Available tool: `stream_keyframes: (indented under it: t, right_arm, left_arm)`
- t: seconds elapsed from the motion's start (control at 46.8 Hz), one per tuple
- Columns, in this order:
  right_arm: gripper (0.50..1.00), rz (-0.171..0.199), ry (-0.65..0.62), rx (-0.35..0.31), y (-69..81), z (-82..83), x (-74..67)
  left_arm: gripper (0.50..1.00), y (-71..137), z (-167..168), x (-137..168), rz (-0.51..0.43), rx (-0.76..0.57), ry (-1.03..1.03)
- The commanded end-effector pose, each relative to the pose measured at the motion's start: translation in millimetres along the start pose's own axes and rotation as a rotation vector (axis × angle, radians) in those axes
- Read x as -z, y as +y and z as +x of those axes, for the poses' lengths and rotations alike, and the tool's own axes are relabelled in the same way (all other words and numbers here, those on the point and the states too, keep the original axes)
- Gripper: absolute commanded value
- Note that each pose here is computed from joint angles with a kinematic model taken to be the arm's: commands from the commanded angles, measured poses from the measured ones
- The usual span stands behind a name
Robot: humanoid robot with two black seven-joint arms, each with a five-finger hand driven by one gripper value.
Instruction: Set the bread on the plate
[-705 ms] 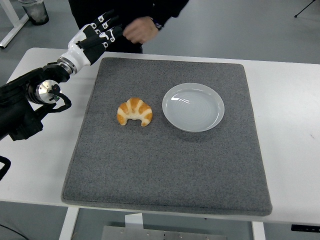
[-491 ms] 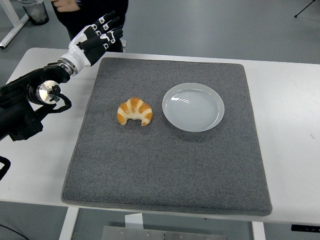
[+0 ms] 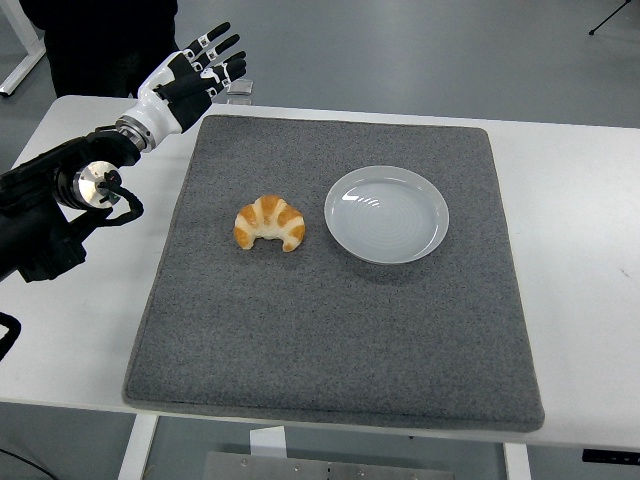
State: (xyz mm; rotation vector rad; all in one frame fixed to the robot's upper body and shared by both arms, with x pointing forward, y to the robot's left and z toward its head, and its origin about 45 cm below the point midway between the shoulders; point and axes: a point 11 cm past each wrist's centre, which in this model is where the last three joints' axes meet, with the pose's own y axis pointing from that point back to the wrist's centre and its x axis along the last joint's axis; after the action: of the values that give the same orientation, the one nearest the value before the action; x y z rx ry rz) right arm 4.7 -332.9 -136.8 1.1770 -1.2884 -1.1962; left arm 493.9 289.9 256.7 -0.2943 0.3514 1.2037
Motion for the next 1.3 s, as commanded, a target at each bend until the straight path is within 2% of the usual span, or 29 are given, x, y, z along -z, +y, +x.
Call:
stream_keyframes:
  t: [0.0,0.427,0.641,1.004,1.154,1.282]
  right_arm:
    - [0.952,0.000,0.000,0.000,0.0,0.0,0.0]
    - [0.954,0.000,0.000,0.000,0.0,0.0,0.0]
    - [0.952,0.000,0.000,0.003,0.0,-0.7,0.0]
    - [0.952,0.000,-0.001,0.003,0.0,-0.7,0.0]
    - [0.952,0.000,-0.001,0.005,0.0,-0.9,0.0]
    - [0.952,0.000,-0.001,0.006,-0.1,-1.4,0.0]
  left_arm:
    - [0.994,-0.1,0.2,-1.3,-0.002,0.000,-0.001]
    - [0.994,2.5,6.1,-4.2,-0.012,-0.021,-0.016]
    - [0.994,1.4,-6.1,-0.8,0.004,0.016,-0.006]
    - [0.992,18.0,-24.7,-40.3,0.001,0.063,-0.093]
    - [0.992,22.2,-40.1,-66.9,-0.009,0.087,-0.229]
    - [0.992,31.5,-60.1,-82.6,0.013,0.164,-0.415]
